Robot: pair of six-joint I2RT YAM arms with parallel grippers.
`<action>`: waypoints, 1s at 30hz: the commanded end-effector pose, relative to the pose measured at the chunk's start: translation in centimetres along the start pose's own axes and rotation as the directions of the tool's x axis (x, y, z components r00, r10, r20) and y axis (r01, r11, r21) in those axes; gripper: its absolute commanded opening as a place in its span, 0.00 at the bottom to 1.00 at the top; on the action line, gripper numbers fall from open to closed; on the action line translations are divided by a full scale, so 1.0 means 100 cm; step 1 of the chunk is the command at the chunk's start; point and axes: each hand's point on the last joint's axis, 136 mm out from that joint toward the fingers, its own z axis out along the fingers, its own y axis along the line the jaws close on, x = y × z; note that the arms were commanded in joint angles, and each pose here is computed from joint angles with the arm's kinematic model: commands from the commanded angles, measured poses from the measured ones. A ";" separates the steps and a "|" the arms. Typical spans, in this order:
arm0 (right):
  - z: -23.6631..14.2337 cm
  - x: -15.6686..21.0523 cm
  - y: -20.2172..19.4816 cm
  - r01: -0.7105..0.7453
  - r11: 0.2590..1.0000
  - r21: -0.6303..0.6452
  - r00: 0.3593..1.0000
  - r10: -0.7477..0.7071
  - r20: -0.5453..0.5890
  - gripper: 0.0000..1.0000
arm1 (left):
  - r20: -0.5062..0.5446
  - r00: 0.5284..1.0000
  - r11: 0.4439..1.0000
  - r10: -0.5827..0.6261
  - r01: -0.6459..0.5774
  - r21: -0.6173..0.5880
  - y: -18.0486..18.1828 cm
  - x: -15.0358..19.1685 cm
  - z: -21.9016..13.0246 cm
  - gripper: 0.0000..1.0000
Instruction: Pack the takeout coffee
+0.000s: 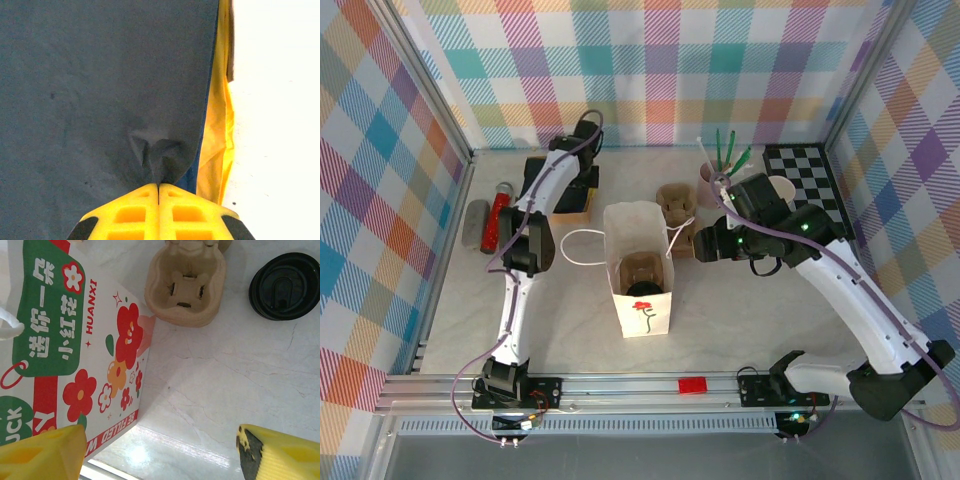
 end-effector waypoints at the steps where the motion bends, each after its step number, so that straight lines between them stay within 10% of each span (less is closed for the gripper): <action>1: -0.011 -0.005 0.004 -0.015 0.999 -0.030 0.999 0.016 0.036 0.78 | 0.087 0.996 1.000 0.005 -0.005 0.002 0.011 -0.021 -0.051 0.05; 30: -0.026 0.000 -0.001 -0.021 0.999 -0.026 0.997 0.023 0.076 0.78 | 0.055 0.998 0.970 -0.029 0.014 0.244 -0.041 -0.003 -0.100 0.04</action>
